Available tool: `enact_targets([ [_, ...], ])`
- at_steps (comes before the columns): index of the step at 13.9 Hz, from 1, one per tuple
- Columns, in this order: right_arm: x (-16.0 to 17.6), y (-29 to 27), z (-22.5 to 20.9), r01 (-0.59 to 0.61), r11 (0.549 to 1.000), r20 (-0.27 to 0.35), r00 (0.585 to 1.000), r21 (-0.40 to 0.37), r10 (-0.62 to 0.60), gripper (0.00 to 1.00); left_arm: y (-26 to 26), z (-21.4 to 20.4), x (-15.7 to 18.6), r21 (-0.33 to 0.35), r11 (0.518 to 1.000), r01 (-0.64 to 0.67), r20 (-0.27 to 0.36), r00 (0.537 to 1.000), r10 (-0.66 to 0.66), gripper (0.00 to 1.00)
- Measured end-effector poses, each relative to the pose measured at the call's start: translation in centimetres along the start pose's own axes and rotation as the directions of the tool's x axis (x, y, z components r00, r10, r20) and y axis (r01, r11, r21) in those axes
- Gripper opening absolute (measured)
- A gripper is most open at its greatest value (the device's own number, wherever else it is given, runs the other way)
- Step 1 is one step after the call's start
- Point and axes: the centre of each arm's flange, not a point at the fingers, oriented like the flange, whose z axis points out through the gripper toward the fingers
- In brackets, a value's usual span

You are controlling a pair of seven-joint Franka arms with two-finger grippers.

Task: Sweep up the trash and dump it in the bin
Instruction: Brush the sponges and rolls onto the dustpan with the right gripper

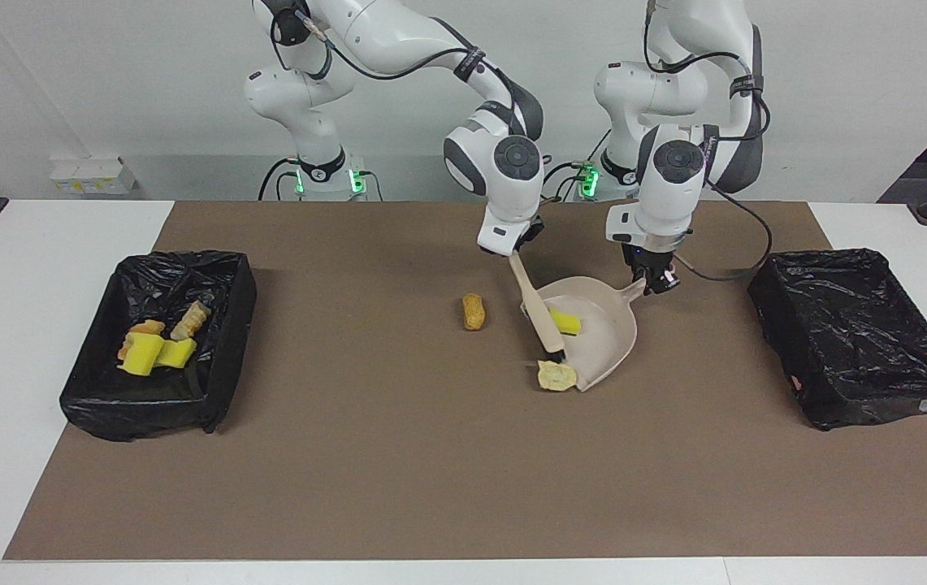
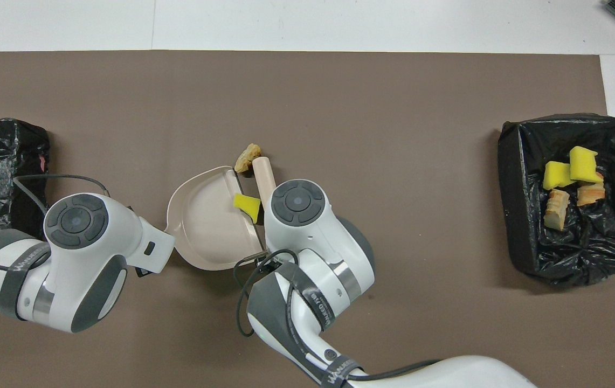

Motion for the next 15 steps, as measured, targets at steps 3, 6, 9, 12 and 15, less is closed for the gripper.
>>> enact_targets([
  [3,-3.2,-4.0,-0.5,0.009,1.000,0.011,1.000,-0.010,-0.009,0.27,0.0,0.0,0.0,0.000,1.000,0.004,0.000,1.000,-0.004,0.31],
  [6,-2.9,-3.0,-1.5,-0.029,1.000,0.007,1.000,-0.007,0.029,0.27,0.0,0.0,0.0,0.000,1.000,0.007,0.000,1.000,-0.007,0.31],
  [9,0.1,2.5,-2.4,-0.091,0.995,-0.028,0.996,-0.041,0.090,0.27,0.0,0.0,0.0,0.000,0.999,0.032,0.000,0.999,-0.032,0.31],
  [12,3.4,6.6,-3.4,-0.132,0.989,-0.089,0.988,-0.073,0.126,0.27,0.0,0.0,0.0,0.000,0.997,0.083,0.000,0.997,-0.083,0.31],
  [15,6.6,8.7,-4.3,-0.145,0.988,-0.141,0.981,-0.057,0.136,0.27,0.0,0.0,0.0,-0.001,0.995,0.099,0.000,0.995,-0.099,0.31],
])
